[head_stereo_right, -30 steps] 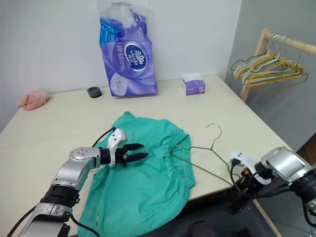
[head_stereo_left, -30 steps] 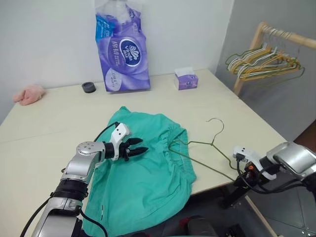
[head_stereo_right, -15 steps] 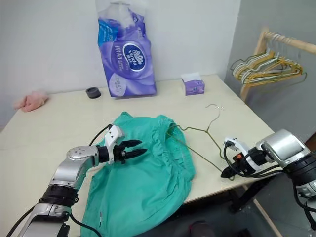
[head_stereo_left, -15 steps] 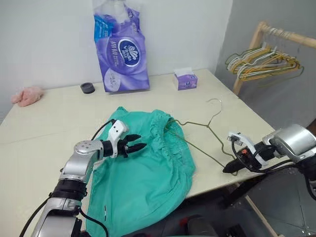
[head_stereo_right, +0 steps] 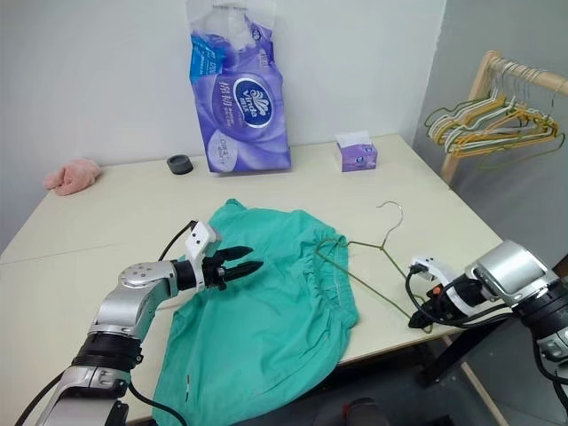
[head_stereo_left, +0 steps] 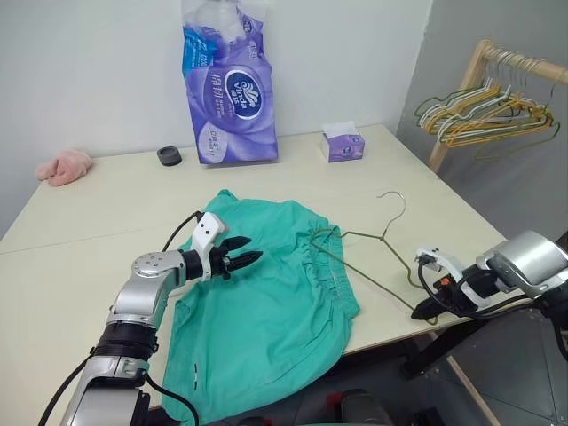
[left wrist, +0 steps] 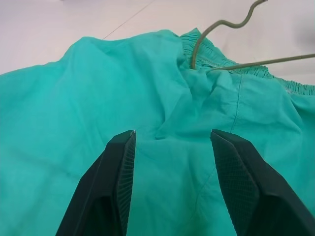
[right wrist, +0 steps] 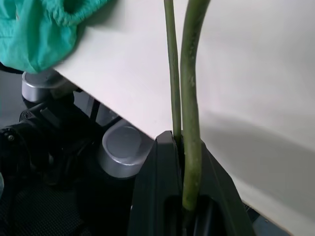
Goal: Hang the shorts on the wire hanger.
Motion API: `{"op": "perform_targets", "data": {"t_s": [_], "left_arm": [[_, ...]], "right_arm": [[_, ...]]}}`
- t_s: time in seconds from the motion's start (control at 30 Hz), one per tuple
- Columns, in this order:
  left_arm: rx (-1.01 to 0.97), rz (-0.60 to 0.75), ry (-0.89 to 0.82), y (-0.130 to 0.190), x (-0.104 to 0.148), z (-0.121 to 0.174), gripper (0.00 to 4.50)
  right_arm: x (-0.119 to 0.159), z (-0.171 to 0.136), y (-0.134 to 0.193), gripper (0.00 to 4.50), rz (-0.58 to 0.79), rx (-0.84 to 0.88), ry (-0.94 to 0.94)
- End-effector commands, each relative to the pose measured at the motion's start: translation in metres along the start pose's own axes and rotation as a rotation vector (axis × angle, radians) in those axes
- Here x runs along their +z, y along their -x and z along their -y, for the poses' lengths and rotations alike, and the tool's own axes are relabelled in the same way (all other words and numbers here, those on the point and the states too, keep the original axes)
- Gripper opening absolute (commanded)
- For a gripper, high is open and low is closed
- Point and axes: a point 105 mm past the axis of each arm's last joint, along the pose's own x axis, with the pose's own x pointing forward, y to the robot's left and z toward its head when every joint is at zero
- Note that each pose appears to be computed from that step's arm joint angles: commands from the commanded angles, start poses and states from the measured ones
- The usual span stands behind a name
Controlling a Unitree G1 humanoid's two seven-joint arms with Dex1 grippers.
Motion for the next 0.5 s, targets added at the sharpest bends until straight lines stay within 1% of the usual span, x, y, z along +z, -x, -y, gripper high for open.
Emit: {"op": "perform_targets", "data": {"t_s": [0.03, 0.2, 0.27, 0.4, 0.5], "left_arm": [[0.017, 0.045, -0.033, 0.003, 0.014, -0.002, 2.53], [0.019, 0.044, -0.032, 0.003, 0.014, -0.001, 2.53], [0.018, 0.040, -0.034, 0.004, 0.013, -0.001, 2.53], [0.011, 0.036, -0.043, 0.002, 0.014, -0.001, 2.53], [0.007, 0.033, -0.052, 0.002, 0.015, 0.000, 2.53]], "right_arm": [[-0.004, 0.003, 0.011, 0.00, 0.013, -0.005, -0.009], [-0.017, 0.011, 0.015, 0.00, 0.006, -0.019, -0.055], [-0.018, 0.013, 0.013, 0.00, 0.012, -0.024, -0.072], [0.002, 0.015, 0.003, 0.00, 0.080, -0.017, -0.122], [0.013, 0.014, -0.002, 0.00, 0.097, -0.019, -0.133]]}}
